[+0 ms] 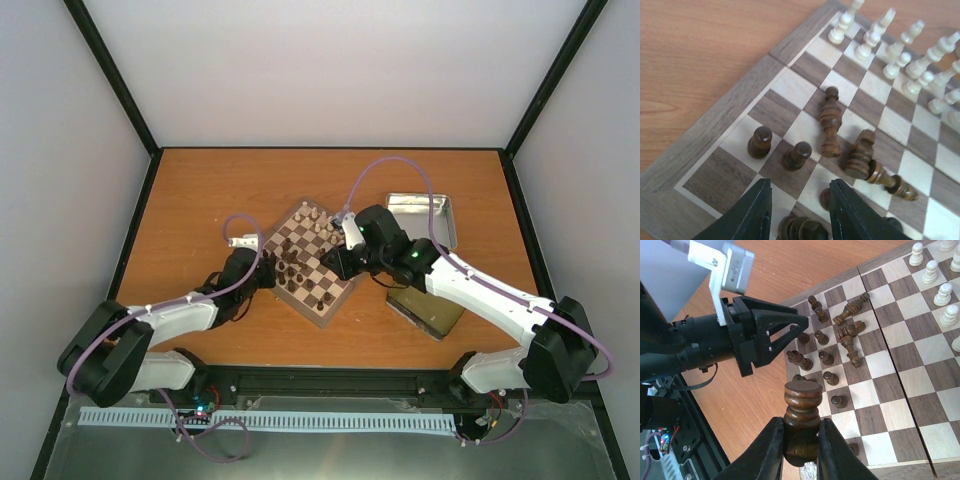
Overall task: Set up the chess pieces on the board
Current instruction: Place the chess piece on the chessboard, then pick up the chess piece from the chessboard.
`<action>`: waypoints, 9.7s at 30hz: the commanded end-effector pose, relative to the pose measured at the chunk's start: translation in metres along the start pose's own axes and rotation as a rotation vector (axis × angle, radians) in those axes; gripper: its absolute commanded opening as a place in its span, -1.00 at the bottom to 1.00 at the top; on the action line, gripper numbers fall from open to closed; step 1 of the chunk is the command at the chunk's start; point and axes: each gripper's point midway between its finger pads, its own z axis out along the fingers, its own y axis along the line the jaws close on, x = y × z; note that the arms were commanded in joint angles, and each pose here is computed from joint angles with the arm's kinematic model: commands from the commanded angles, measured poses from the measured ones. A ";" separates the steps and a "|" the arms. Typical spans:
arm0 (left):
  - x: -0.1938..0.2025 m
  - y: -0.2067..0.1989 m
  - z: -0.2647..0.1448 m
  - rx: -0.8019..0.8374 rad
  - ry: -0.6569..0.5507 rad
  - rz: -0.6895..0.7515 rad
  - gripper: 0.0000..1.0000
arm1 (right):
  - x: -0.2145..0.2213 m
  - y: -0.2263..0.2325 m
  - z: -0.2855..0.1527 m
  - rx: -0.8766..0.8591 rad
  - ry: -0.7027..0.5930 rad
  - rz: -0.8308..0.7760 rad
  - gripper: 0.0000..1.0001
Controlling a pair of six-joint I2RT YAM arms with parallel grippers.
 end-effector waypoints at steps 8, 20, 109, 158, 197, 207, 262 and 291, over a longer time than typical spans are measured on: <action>-0.036 -0.011 -0.028 0.006 -0.045 -0.047 -0.27 | -0.010 0.002 -0.007 -0.003 -0.029 0.000 -0.72; -0.037 -0.027 -0.040 0.095 0.291 -0.096 -0.04 | -0.010 0.003 -0.005 -0.010 -0.027 0.004 -0.72; -0.103 -0.141 -0.136 0.729 0.258 -0.136 -0.78 | -0.060 0.069 0.003 -0.329 -0.167 -0.332 -0.71; -0.229 -0.176 -0.239 1.103 -0.293 -0.287 -0.90 | -0.175 0.153 -0.137 -1.003 -0.603 0.335 -0.94; -0.211 0.009 -0.211 -0.077 -0.575 -0.083 0.79 | 0.067 0.007 0.072 0.360 0.472 -0.216 -0.94; -0.207 0.012 -0.211 -0.079 -0.578 -0.093 0.86 | 0.073 0.007 0.094 0.390 0.532 -0.255 -0.94; -0.201 0.015 -0.198 -0.102 -0.544 -0.094 0.88 | 0.002 -0.056 0.159 0.369 0.376 -0.076 -0.30; -0.199 0.013 -0.189 -0.093 -0.522 -0.098 0.88 | 0.047 -0.067 0.146 0.342 0.536 -0.218 -0.90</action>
